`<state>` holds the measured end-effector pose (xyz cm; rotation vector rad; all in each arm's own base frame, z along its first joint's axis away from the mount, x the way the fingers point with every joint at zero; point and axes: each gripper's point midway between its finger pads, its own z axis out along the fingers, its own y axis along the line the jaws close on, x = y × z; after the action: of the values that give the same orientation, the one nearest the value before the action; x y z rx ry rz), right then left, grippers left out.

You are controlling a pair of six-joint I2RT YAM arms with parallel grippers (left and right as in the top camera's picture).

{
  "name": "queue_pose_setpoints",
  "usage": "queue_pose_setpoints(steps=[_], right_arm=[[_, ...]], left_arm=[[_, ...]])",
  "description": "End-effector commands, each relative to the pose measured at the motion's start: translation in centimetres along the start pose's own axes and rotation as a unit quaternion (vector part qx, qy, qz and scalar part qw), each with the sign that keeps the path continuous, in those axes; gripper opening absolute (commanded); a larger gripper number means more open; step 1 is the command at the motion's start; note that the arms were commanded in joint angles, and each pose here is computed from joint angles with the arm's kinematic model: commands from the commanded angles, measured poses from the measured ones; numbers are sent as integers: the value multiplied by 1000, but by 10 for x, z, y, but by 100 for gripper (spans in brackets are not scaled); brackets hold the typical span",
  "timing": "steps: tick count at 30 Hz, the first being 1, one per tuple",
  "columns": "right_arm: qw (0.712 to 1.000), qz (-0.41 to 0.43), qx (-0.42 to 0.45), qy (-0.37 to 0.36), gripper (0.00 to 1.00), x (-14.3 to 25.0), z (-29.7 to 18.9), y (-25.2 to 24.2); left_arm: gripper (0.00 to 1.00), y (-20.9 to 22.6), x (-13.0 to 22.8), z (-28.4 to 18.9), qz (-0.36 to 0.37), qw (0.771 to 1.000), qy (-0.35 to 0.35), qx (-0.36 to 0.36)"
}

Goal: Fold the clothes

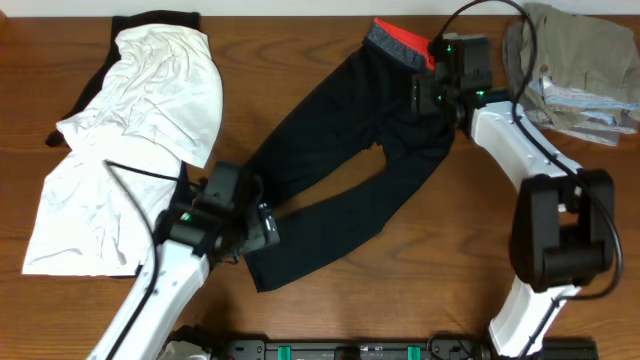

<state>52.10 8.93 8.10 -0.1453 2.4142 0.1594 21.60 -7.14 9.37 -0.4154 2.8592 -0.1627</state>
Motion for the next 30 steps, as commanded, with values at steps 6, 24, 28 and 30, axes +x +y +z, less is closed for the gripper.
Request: queue_pose_setpoints(steps=[6, 24, 28, 30], right_arm=[[999, -16, 31, 4, 72, 13, 30, 18], [987, -20, 158, 4, 28, 25, 43, -14], [981, -13, 192, -2, 9, 21, 35, -24], [980, -12, 196, -3, 5, 16, 27, -25]], left_arm=[[98, 1, -48, -13, 7, 993, -117, -16], [98, -3, -54, 20, 18, 995, -90, -39], [98, -5, -57, 19, 21, 995, -96, -35], [98, -5, -58, 19, 21, 994, -97, -34]])
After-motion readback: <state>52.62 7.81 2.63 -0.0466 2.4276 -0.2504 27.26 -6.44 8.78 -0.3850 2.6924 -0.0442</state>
